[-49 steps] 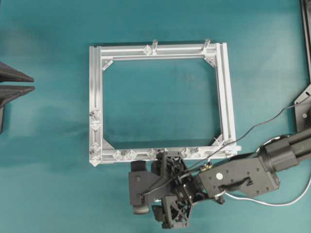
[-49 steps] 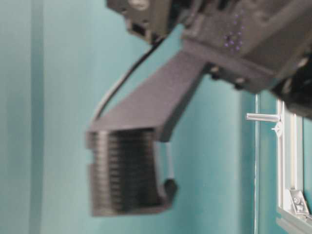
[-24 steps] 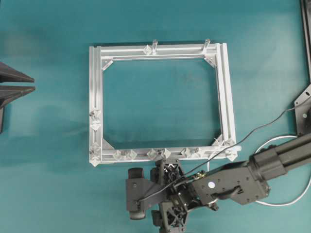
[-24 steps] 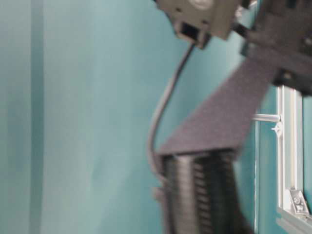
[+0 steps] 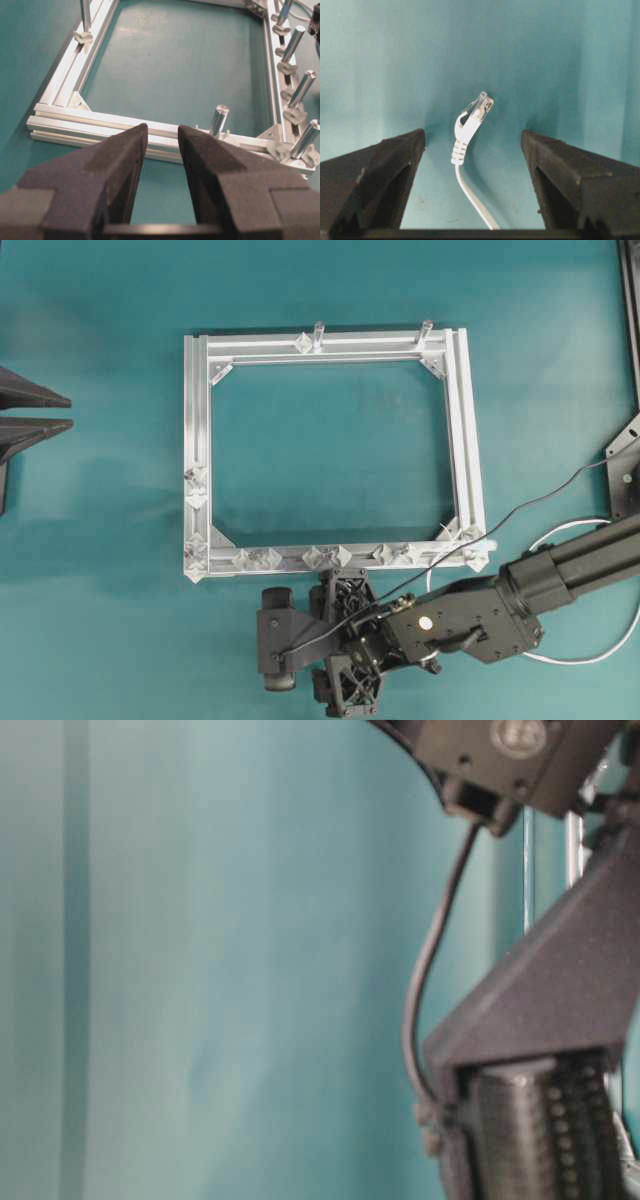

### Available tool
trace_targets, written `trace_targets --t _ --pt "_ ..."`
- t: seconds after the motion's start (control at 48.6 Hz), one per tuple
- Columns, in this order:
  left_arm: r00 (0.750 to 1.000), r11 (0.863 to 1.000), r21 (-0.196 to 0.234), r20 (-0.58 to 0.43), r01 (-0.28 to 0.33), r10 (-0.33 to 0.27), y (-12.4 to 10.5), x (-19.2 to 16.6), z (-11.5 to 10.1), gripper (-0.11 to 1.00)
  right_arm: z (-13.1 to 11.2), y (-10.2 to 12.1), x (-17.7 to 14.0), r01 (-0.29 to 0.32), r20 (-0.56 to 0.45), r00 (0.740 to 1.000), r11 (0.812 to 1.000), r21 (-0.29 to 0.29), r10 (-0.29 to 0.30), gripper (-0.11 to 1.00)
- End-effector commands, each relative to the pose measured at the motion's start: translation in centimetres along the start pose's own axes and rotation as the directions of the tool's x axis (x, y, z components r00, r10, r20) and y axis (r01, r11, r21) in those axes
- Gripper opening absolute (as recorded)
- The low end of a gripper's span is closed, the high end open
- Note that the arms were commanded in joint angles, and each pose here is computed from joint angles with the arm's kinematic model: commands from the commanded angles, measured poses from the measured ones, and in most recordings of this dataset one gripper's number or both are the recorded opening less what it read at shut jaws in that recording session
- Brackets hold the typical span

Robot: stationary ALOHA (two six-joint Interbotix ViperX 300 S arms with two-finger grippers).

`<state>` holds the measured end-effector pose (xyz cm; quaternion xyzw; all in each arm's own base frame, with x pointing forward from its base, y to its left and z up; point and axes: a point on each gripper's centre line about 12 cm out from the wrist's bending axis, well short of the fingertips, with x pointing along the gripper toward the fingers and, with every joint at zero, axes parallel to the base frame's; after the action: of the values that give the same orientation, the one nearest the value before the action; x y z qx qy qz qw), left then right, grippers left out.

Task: Move the cable alternately left and right between 8 closely spaced pins so it hooks onto each one.
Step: 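Close the right gripper on the white cable just behind its connector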

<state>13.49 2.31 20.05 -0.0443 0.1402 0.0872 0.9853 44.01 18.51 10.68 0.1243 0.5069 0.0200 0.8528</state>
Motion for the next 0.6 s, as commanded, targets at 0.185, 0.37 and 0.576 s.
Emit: trace_targets --t 0.185,0.37,0.576 --pt "1.000 1.000 0.012 0.012 0.002 -0.002 0.0 0.0 0.4 0.39 1.4 1.1 -1.1 -0.030 0.045 0.999 1.000 -0.002 0.030 0.55" --pt "1.000 1.000 0.010 0.012 0.002 -0.002 0.0 0.1 0.2 0.38 1.9 1.3 -1.3 -0.038 0.058 0.998 0.999 -0.002 0.038 0.12" --pt "1.000 1.000 0.010 0.015 0.001 -0.002 0.0 0.1 0.0 0.38 2.1 1.5 -1.7 -0.033 0.052 0.998 0.999 -0.001 0.033 0.12"
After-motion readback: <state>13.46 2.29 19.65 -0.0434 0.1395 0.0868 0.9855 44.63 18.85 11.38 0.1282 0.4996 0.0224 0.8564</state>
